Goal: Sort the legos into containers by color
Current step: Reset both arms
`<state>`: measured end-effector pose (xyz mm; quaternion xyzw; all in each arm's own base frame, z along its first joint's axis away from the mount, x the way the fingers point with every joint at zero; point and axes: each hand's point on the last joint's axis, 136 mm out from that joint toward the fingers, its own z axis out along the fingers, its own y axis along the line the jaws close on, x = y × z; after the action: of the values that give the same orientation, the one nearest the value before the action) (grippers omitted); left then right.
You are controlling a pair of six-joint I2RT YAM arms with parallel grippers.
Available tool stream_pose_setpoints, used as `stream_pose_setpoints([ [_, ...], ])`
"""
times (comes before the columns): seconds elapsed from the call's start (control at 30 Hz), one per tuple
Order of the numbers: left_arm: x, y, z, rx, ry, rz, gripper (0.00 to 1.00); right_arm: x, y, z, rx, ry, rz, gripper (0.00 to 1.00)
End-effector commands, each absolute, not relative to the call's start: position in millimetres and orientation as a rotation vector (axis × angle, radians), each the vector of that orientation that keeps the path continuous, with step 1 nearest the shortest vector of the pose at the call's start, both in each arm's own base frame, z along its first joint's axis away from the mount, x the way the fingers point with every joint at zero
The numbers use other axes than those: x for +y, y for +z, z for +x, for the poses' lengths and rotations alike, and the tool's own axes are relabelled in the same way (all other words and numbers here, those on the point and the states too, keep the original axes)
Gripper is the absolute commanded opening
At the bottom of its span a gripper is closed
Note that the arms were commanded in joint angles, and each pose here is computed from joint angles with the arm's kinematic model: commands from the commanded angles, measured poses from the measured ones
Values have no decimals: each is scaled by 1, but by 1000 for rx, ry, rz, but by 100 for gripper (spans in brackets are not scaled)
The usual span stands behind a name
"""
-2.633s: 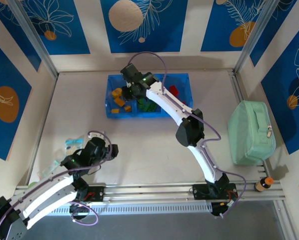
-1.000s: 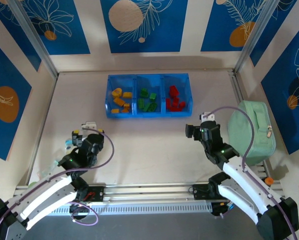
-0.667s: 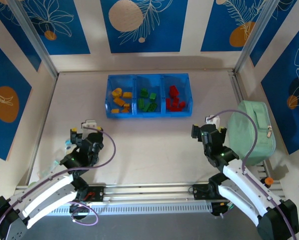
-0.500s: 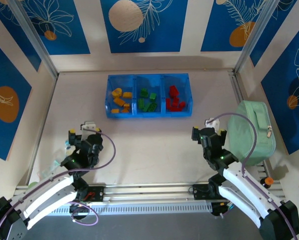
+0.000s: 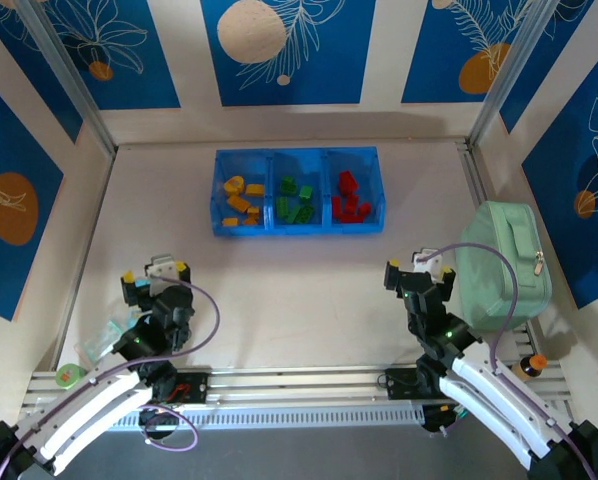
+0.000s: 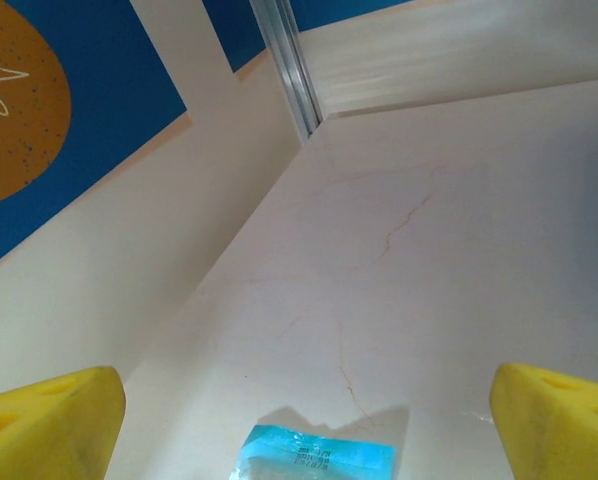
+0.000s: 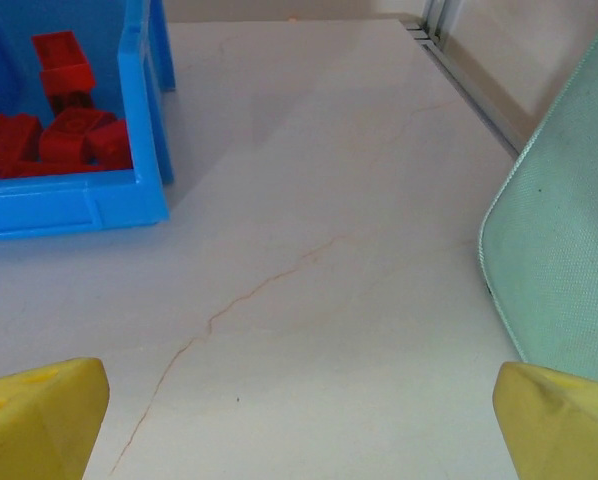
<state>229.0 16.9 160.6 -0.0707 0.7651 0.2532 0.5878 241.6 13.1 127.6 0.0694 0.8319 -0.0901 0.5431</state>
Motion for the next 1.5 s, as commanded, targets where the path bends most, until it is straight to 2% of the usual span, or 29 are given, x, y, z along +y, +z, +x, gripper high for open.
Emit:
stream_pose_setpoints([
  [0.0, 19, 159, 232, 1772, 624, -173, 95, 4, 128, 246, 1951, -213, 230, 99],
  [0.3, 8, 142, 252, 1866, 641, -94, 97, -3, 124, 267, 1952, -196, 277, 99],
  [0.77, 22, 140, 266, 1851, 563, -194, 98, -5, 120, 313, 1968, -243, 271, 99],
  [1.47, 33, 139, 304, 1787, 534, -254, 98, -5, 134, 338, 1810, -232, 242, 99],
])
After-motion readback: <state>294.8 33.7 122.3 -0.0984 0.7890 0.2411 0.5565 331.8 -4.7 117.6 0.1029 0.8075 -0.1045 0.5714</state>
